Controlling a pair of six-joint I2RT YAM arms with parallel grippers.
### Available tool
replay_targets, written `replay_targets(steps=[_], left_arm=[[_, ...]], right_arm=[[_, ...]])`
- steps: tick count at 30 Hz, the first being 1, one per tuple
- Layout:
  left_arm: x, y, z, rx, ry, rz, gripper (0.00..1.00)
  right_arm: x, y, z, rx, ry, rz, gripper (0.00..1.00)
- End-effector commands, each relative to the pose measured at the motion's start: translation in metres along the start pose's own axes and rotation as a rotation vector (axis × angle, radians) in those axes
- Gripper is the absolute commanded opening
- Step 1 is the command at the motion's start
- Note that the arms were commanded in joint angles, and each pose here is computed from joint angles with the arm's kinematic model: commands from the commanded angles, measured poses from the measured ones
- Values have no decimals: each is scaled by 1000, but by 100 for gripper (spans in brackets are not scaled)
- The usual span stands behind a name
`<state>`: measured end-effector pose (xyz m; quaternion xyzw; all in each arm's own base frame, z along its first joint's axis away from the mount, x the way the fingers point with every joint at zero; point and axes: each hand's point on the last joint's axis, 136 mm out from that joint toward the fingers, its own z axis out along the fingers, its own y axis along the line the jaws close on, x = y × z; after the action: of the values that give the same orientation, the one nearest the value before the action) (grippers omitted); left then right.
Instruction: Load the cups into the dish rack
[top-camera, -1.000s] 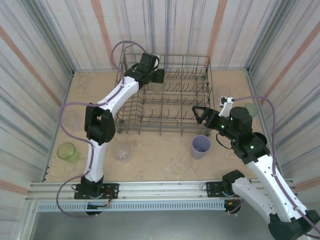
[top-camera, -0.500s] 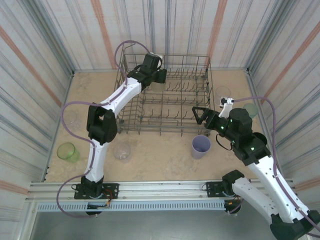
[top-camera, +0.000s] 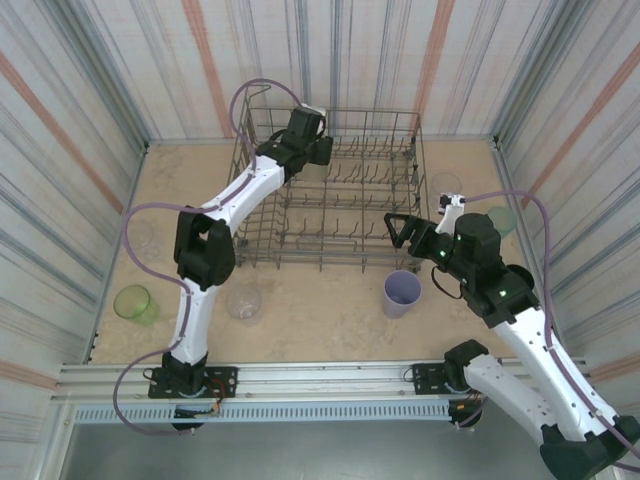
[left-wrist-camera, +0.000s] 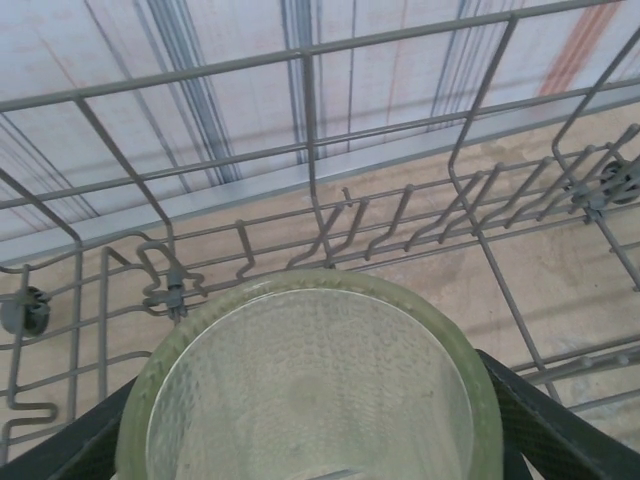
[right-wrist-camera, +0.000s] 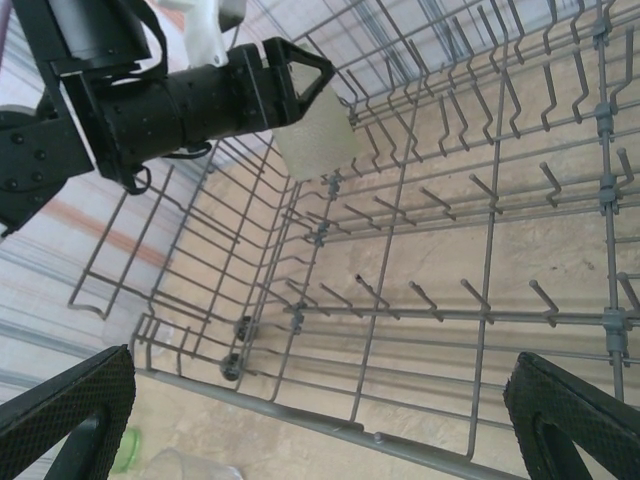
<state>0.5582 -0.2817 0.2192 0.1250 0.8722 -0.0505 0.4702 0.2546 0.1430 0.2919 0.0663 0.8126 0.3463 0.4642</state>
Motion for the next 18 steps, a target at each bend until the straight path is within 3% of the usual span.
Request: replay_targets(steps=[1,18], left_arm=[[-40,17,-29,-50,-97,0,10],[-74,15,-52,-6,-194,-70,12]], right_arm=[[-2,2,0,3,-8,-31,99],[-6,-2,10,11,-1,-47,99]])
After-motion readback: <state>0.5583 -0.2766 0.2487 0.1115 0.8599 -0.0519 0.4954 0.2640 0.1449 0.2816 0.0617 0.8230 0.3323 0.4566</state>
